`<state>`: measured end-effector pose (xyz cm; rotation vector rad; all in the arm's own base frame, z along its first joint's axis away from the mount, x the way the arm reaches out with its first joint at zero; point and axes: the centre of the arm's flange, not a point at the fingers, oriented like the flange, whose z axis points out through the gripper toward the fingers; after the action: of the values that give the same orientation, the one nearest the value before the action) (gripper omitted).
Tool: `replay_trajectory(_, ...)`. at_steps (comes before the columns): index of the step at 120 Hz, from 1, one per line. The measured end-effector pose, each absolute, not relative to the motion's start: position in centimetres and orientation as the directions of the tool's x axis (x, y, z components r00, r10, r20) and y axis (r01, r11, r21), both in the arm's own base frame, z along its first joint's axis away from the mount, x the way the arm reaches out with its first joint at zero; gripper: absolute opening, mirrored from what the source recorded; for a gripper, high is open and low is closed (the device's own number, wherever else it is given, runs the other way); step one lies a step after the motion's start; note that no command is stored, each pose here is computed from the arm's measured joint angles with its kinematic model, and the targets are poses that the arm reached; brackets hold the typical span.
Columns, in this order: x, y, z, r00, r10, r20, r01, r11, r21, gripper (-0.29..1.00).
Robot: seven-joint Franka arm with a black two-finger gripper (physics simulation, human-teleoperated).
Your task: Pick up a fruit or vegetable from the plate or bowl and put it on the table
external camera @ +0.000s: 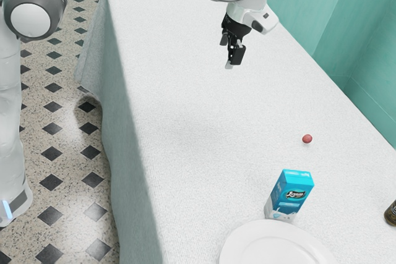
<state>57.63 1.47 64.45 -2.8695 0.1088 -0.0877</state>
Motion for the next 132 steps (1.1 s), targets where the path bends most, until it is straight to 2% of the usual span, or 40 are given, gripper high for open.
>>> replay_trajectory(19, 57.6, 0.6, 65.4, 0.993, -0.097, 0.070, -0.076, -0.962, -0.261, 0.70)
replay_trajectory(27, 57.6, -3.2, 66.7, 0.982, -0.159, 0.100, -0.128, -0.957, -0.258, 0.70)
replay_trajectory(41, 58.1, -9.9, 64.9, 0.961, -0.264, 0.076, -0.237, -0.937, -0.255, 0.70)
replay_trajectory(65, 59.8, -6.2, 62.7, 0.980, -0.192, 0.045, -0.175, -0.953, -0.249, 0.70)
replay_trajectory(89, 56.6, -8.5, 67.6, 0.968, -0.223, 0.115, -0.191, -0.952, -0.239, 0.70)
replay_trajectory(101, 56.4, -11.8, 66.9, 0.957, -0.270, 0.107, -0.243, -0.946, -0.216, 0.70)
replay_trajectory(111, 57.4, -15.1, 65.2, 0.930, -0.349, 0.120, -0.310, -0.915, -0.259, 0.70)
replay_trajectory(132, 60.1, -30.1, 64.5, 0.785, -0.568, 0.247, -0.525, -0.821, -0.223, 0.70)
